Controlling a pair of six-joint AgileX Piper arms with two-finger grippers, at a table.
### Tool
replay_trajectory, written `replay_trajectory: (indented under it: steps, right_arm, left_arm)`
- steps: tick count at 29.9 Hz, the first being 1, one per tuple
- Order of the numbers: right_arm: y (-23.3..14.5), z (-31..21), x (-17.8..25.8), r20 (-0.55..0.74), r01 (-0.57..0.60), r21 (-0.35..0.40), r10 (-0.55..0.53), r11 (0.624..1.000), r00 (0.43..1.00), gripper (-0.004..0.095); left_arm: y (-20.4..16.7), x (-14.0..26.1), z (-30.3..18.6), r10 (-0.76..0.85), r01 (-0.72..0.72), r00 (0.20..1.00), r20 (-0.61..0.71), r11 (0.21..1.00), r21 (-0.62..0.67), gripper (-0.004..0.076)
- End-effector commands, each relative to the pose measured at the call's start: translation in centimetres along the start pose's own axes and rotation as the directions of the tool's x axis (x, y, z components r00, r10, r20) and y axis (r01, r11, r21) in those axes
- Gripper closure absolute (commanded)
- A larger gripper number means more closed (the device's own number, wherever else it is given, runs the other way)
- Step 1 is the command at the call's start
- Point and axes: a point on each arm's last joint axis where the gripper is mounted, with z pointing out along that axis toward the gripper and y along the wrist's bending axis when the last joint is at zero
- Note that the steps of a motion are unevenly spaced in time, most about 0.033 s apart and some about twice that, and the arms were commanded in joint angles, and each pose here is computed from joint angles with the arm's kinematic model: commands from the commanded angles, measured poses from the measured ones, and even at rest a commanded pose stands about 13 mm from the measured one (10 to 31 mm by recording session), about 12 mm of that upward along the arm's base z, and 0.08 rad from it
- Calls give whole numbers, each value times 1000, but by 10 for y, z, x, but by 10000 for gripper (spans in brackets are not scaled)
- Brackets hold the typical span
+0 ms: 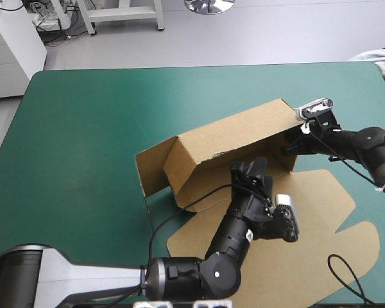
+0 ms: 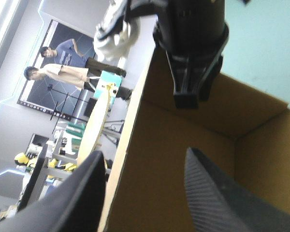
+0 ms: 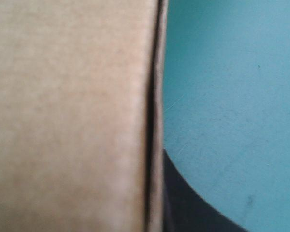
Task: Fold the box
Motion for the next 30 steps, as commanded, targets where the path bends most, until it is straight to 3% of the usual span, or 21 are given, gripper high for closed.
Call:
replay_trajectory:
  steps: [1,5,16,22,30]
  right_arm:
    - [4,-9,-8,16,-11,-25,12,1000,1000,908]
    - [5,-9,-8,12,-23,-39,24,999,1000,908]
    - [7,-11,-11,7,-39,-62,39,997,999,908]
    - [9,-19,-26,24,-29,-86,31,996,999,907]
    - [5,-33,-47,4,-24,-54,24,998,1000,907]
  left_arm:
    - [45,-24,-32,-86,102,989,121,986,-129,467]
    - [70,-29,-46,-147,172,975,164,974,-150,736]
    - [172,-9,-70,-379,431,884,272,888,-160,728]
    - [230,32,-66,-512,559,822,251,809,-182,728]
    - [280,103,-72,-664,676,731,156,672,-303,728]
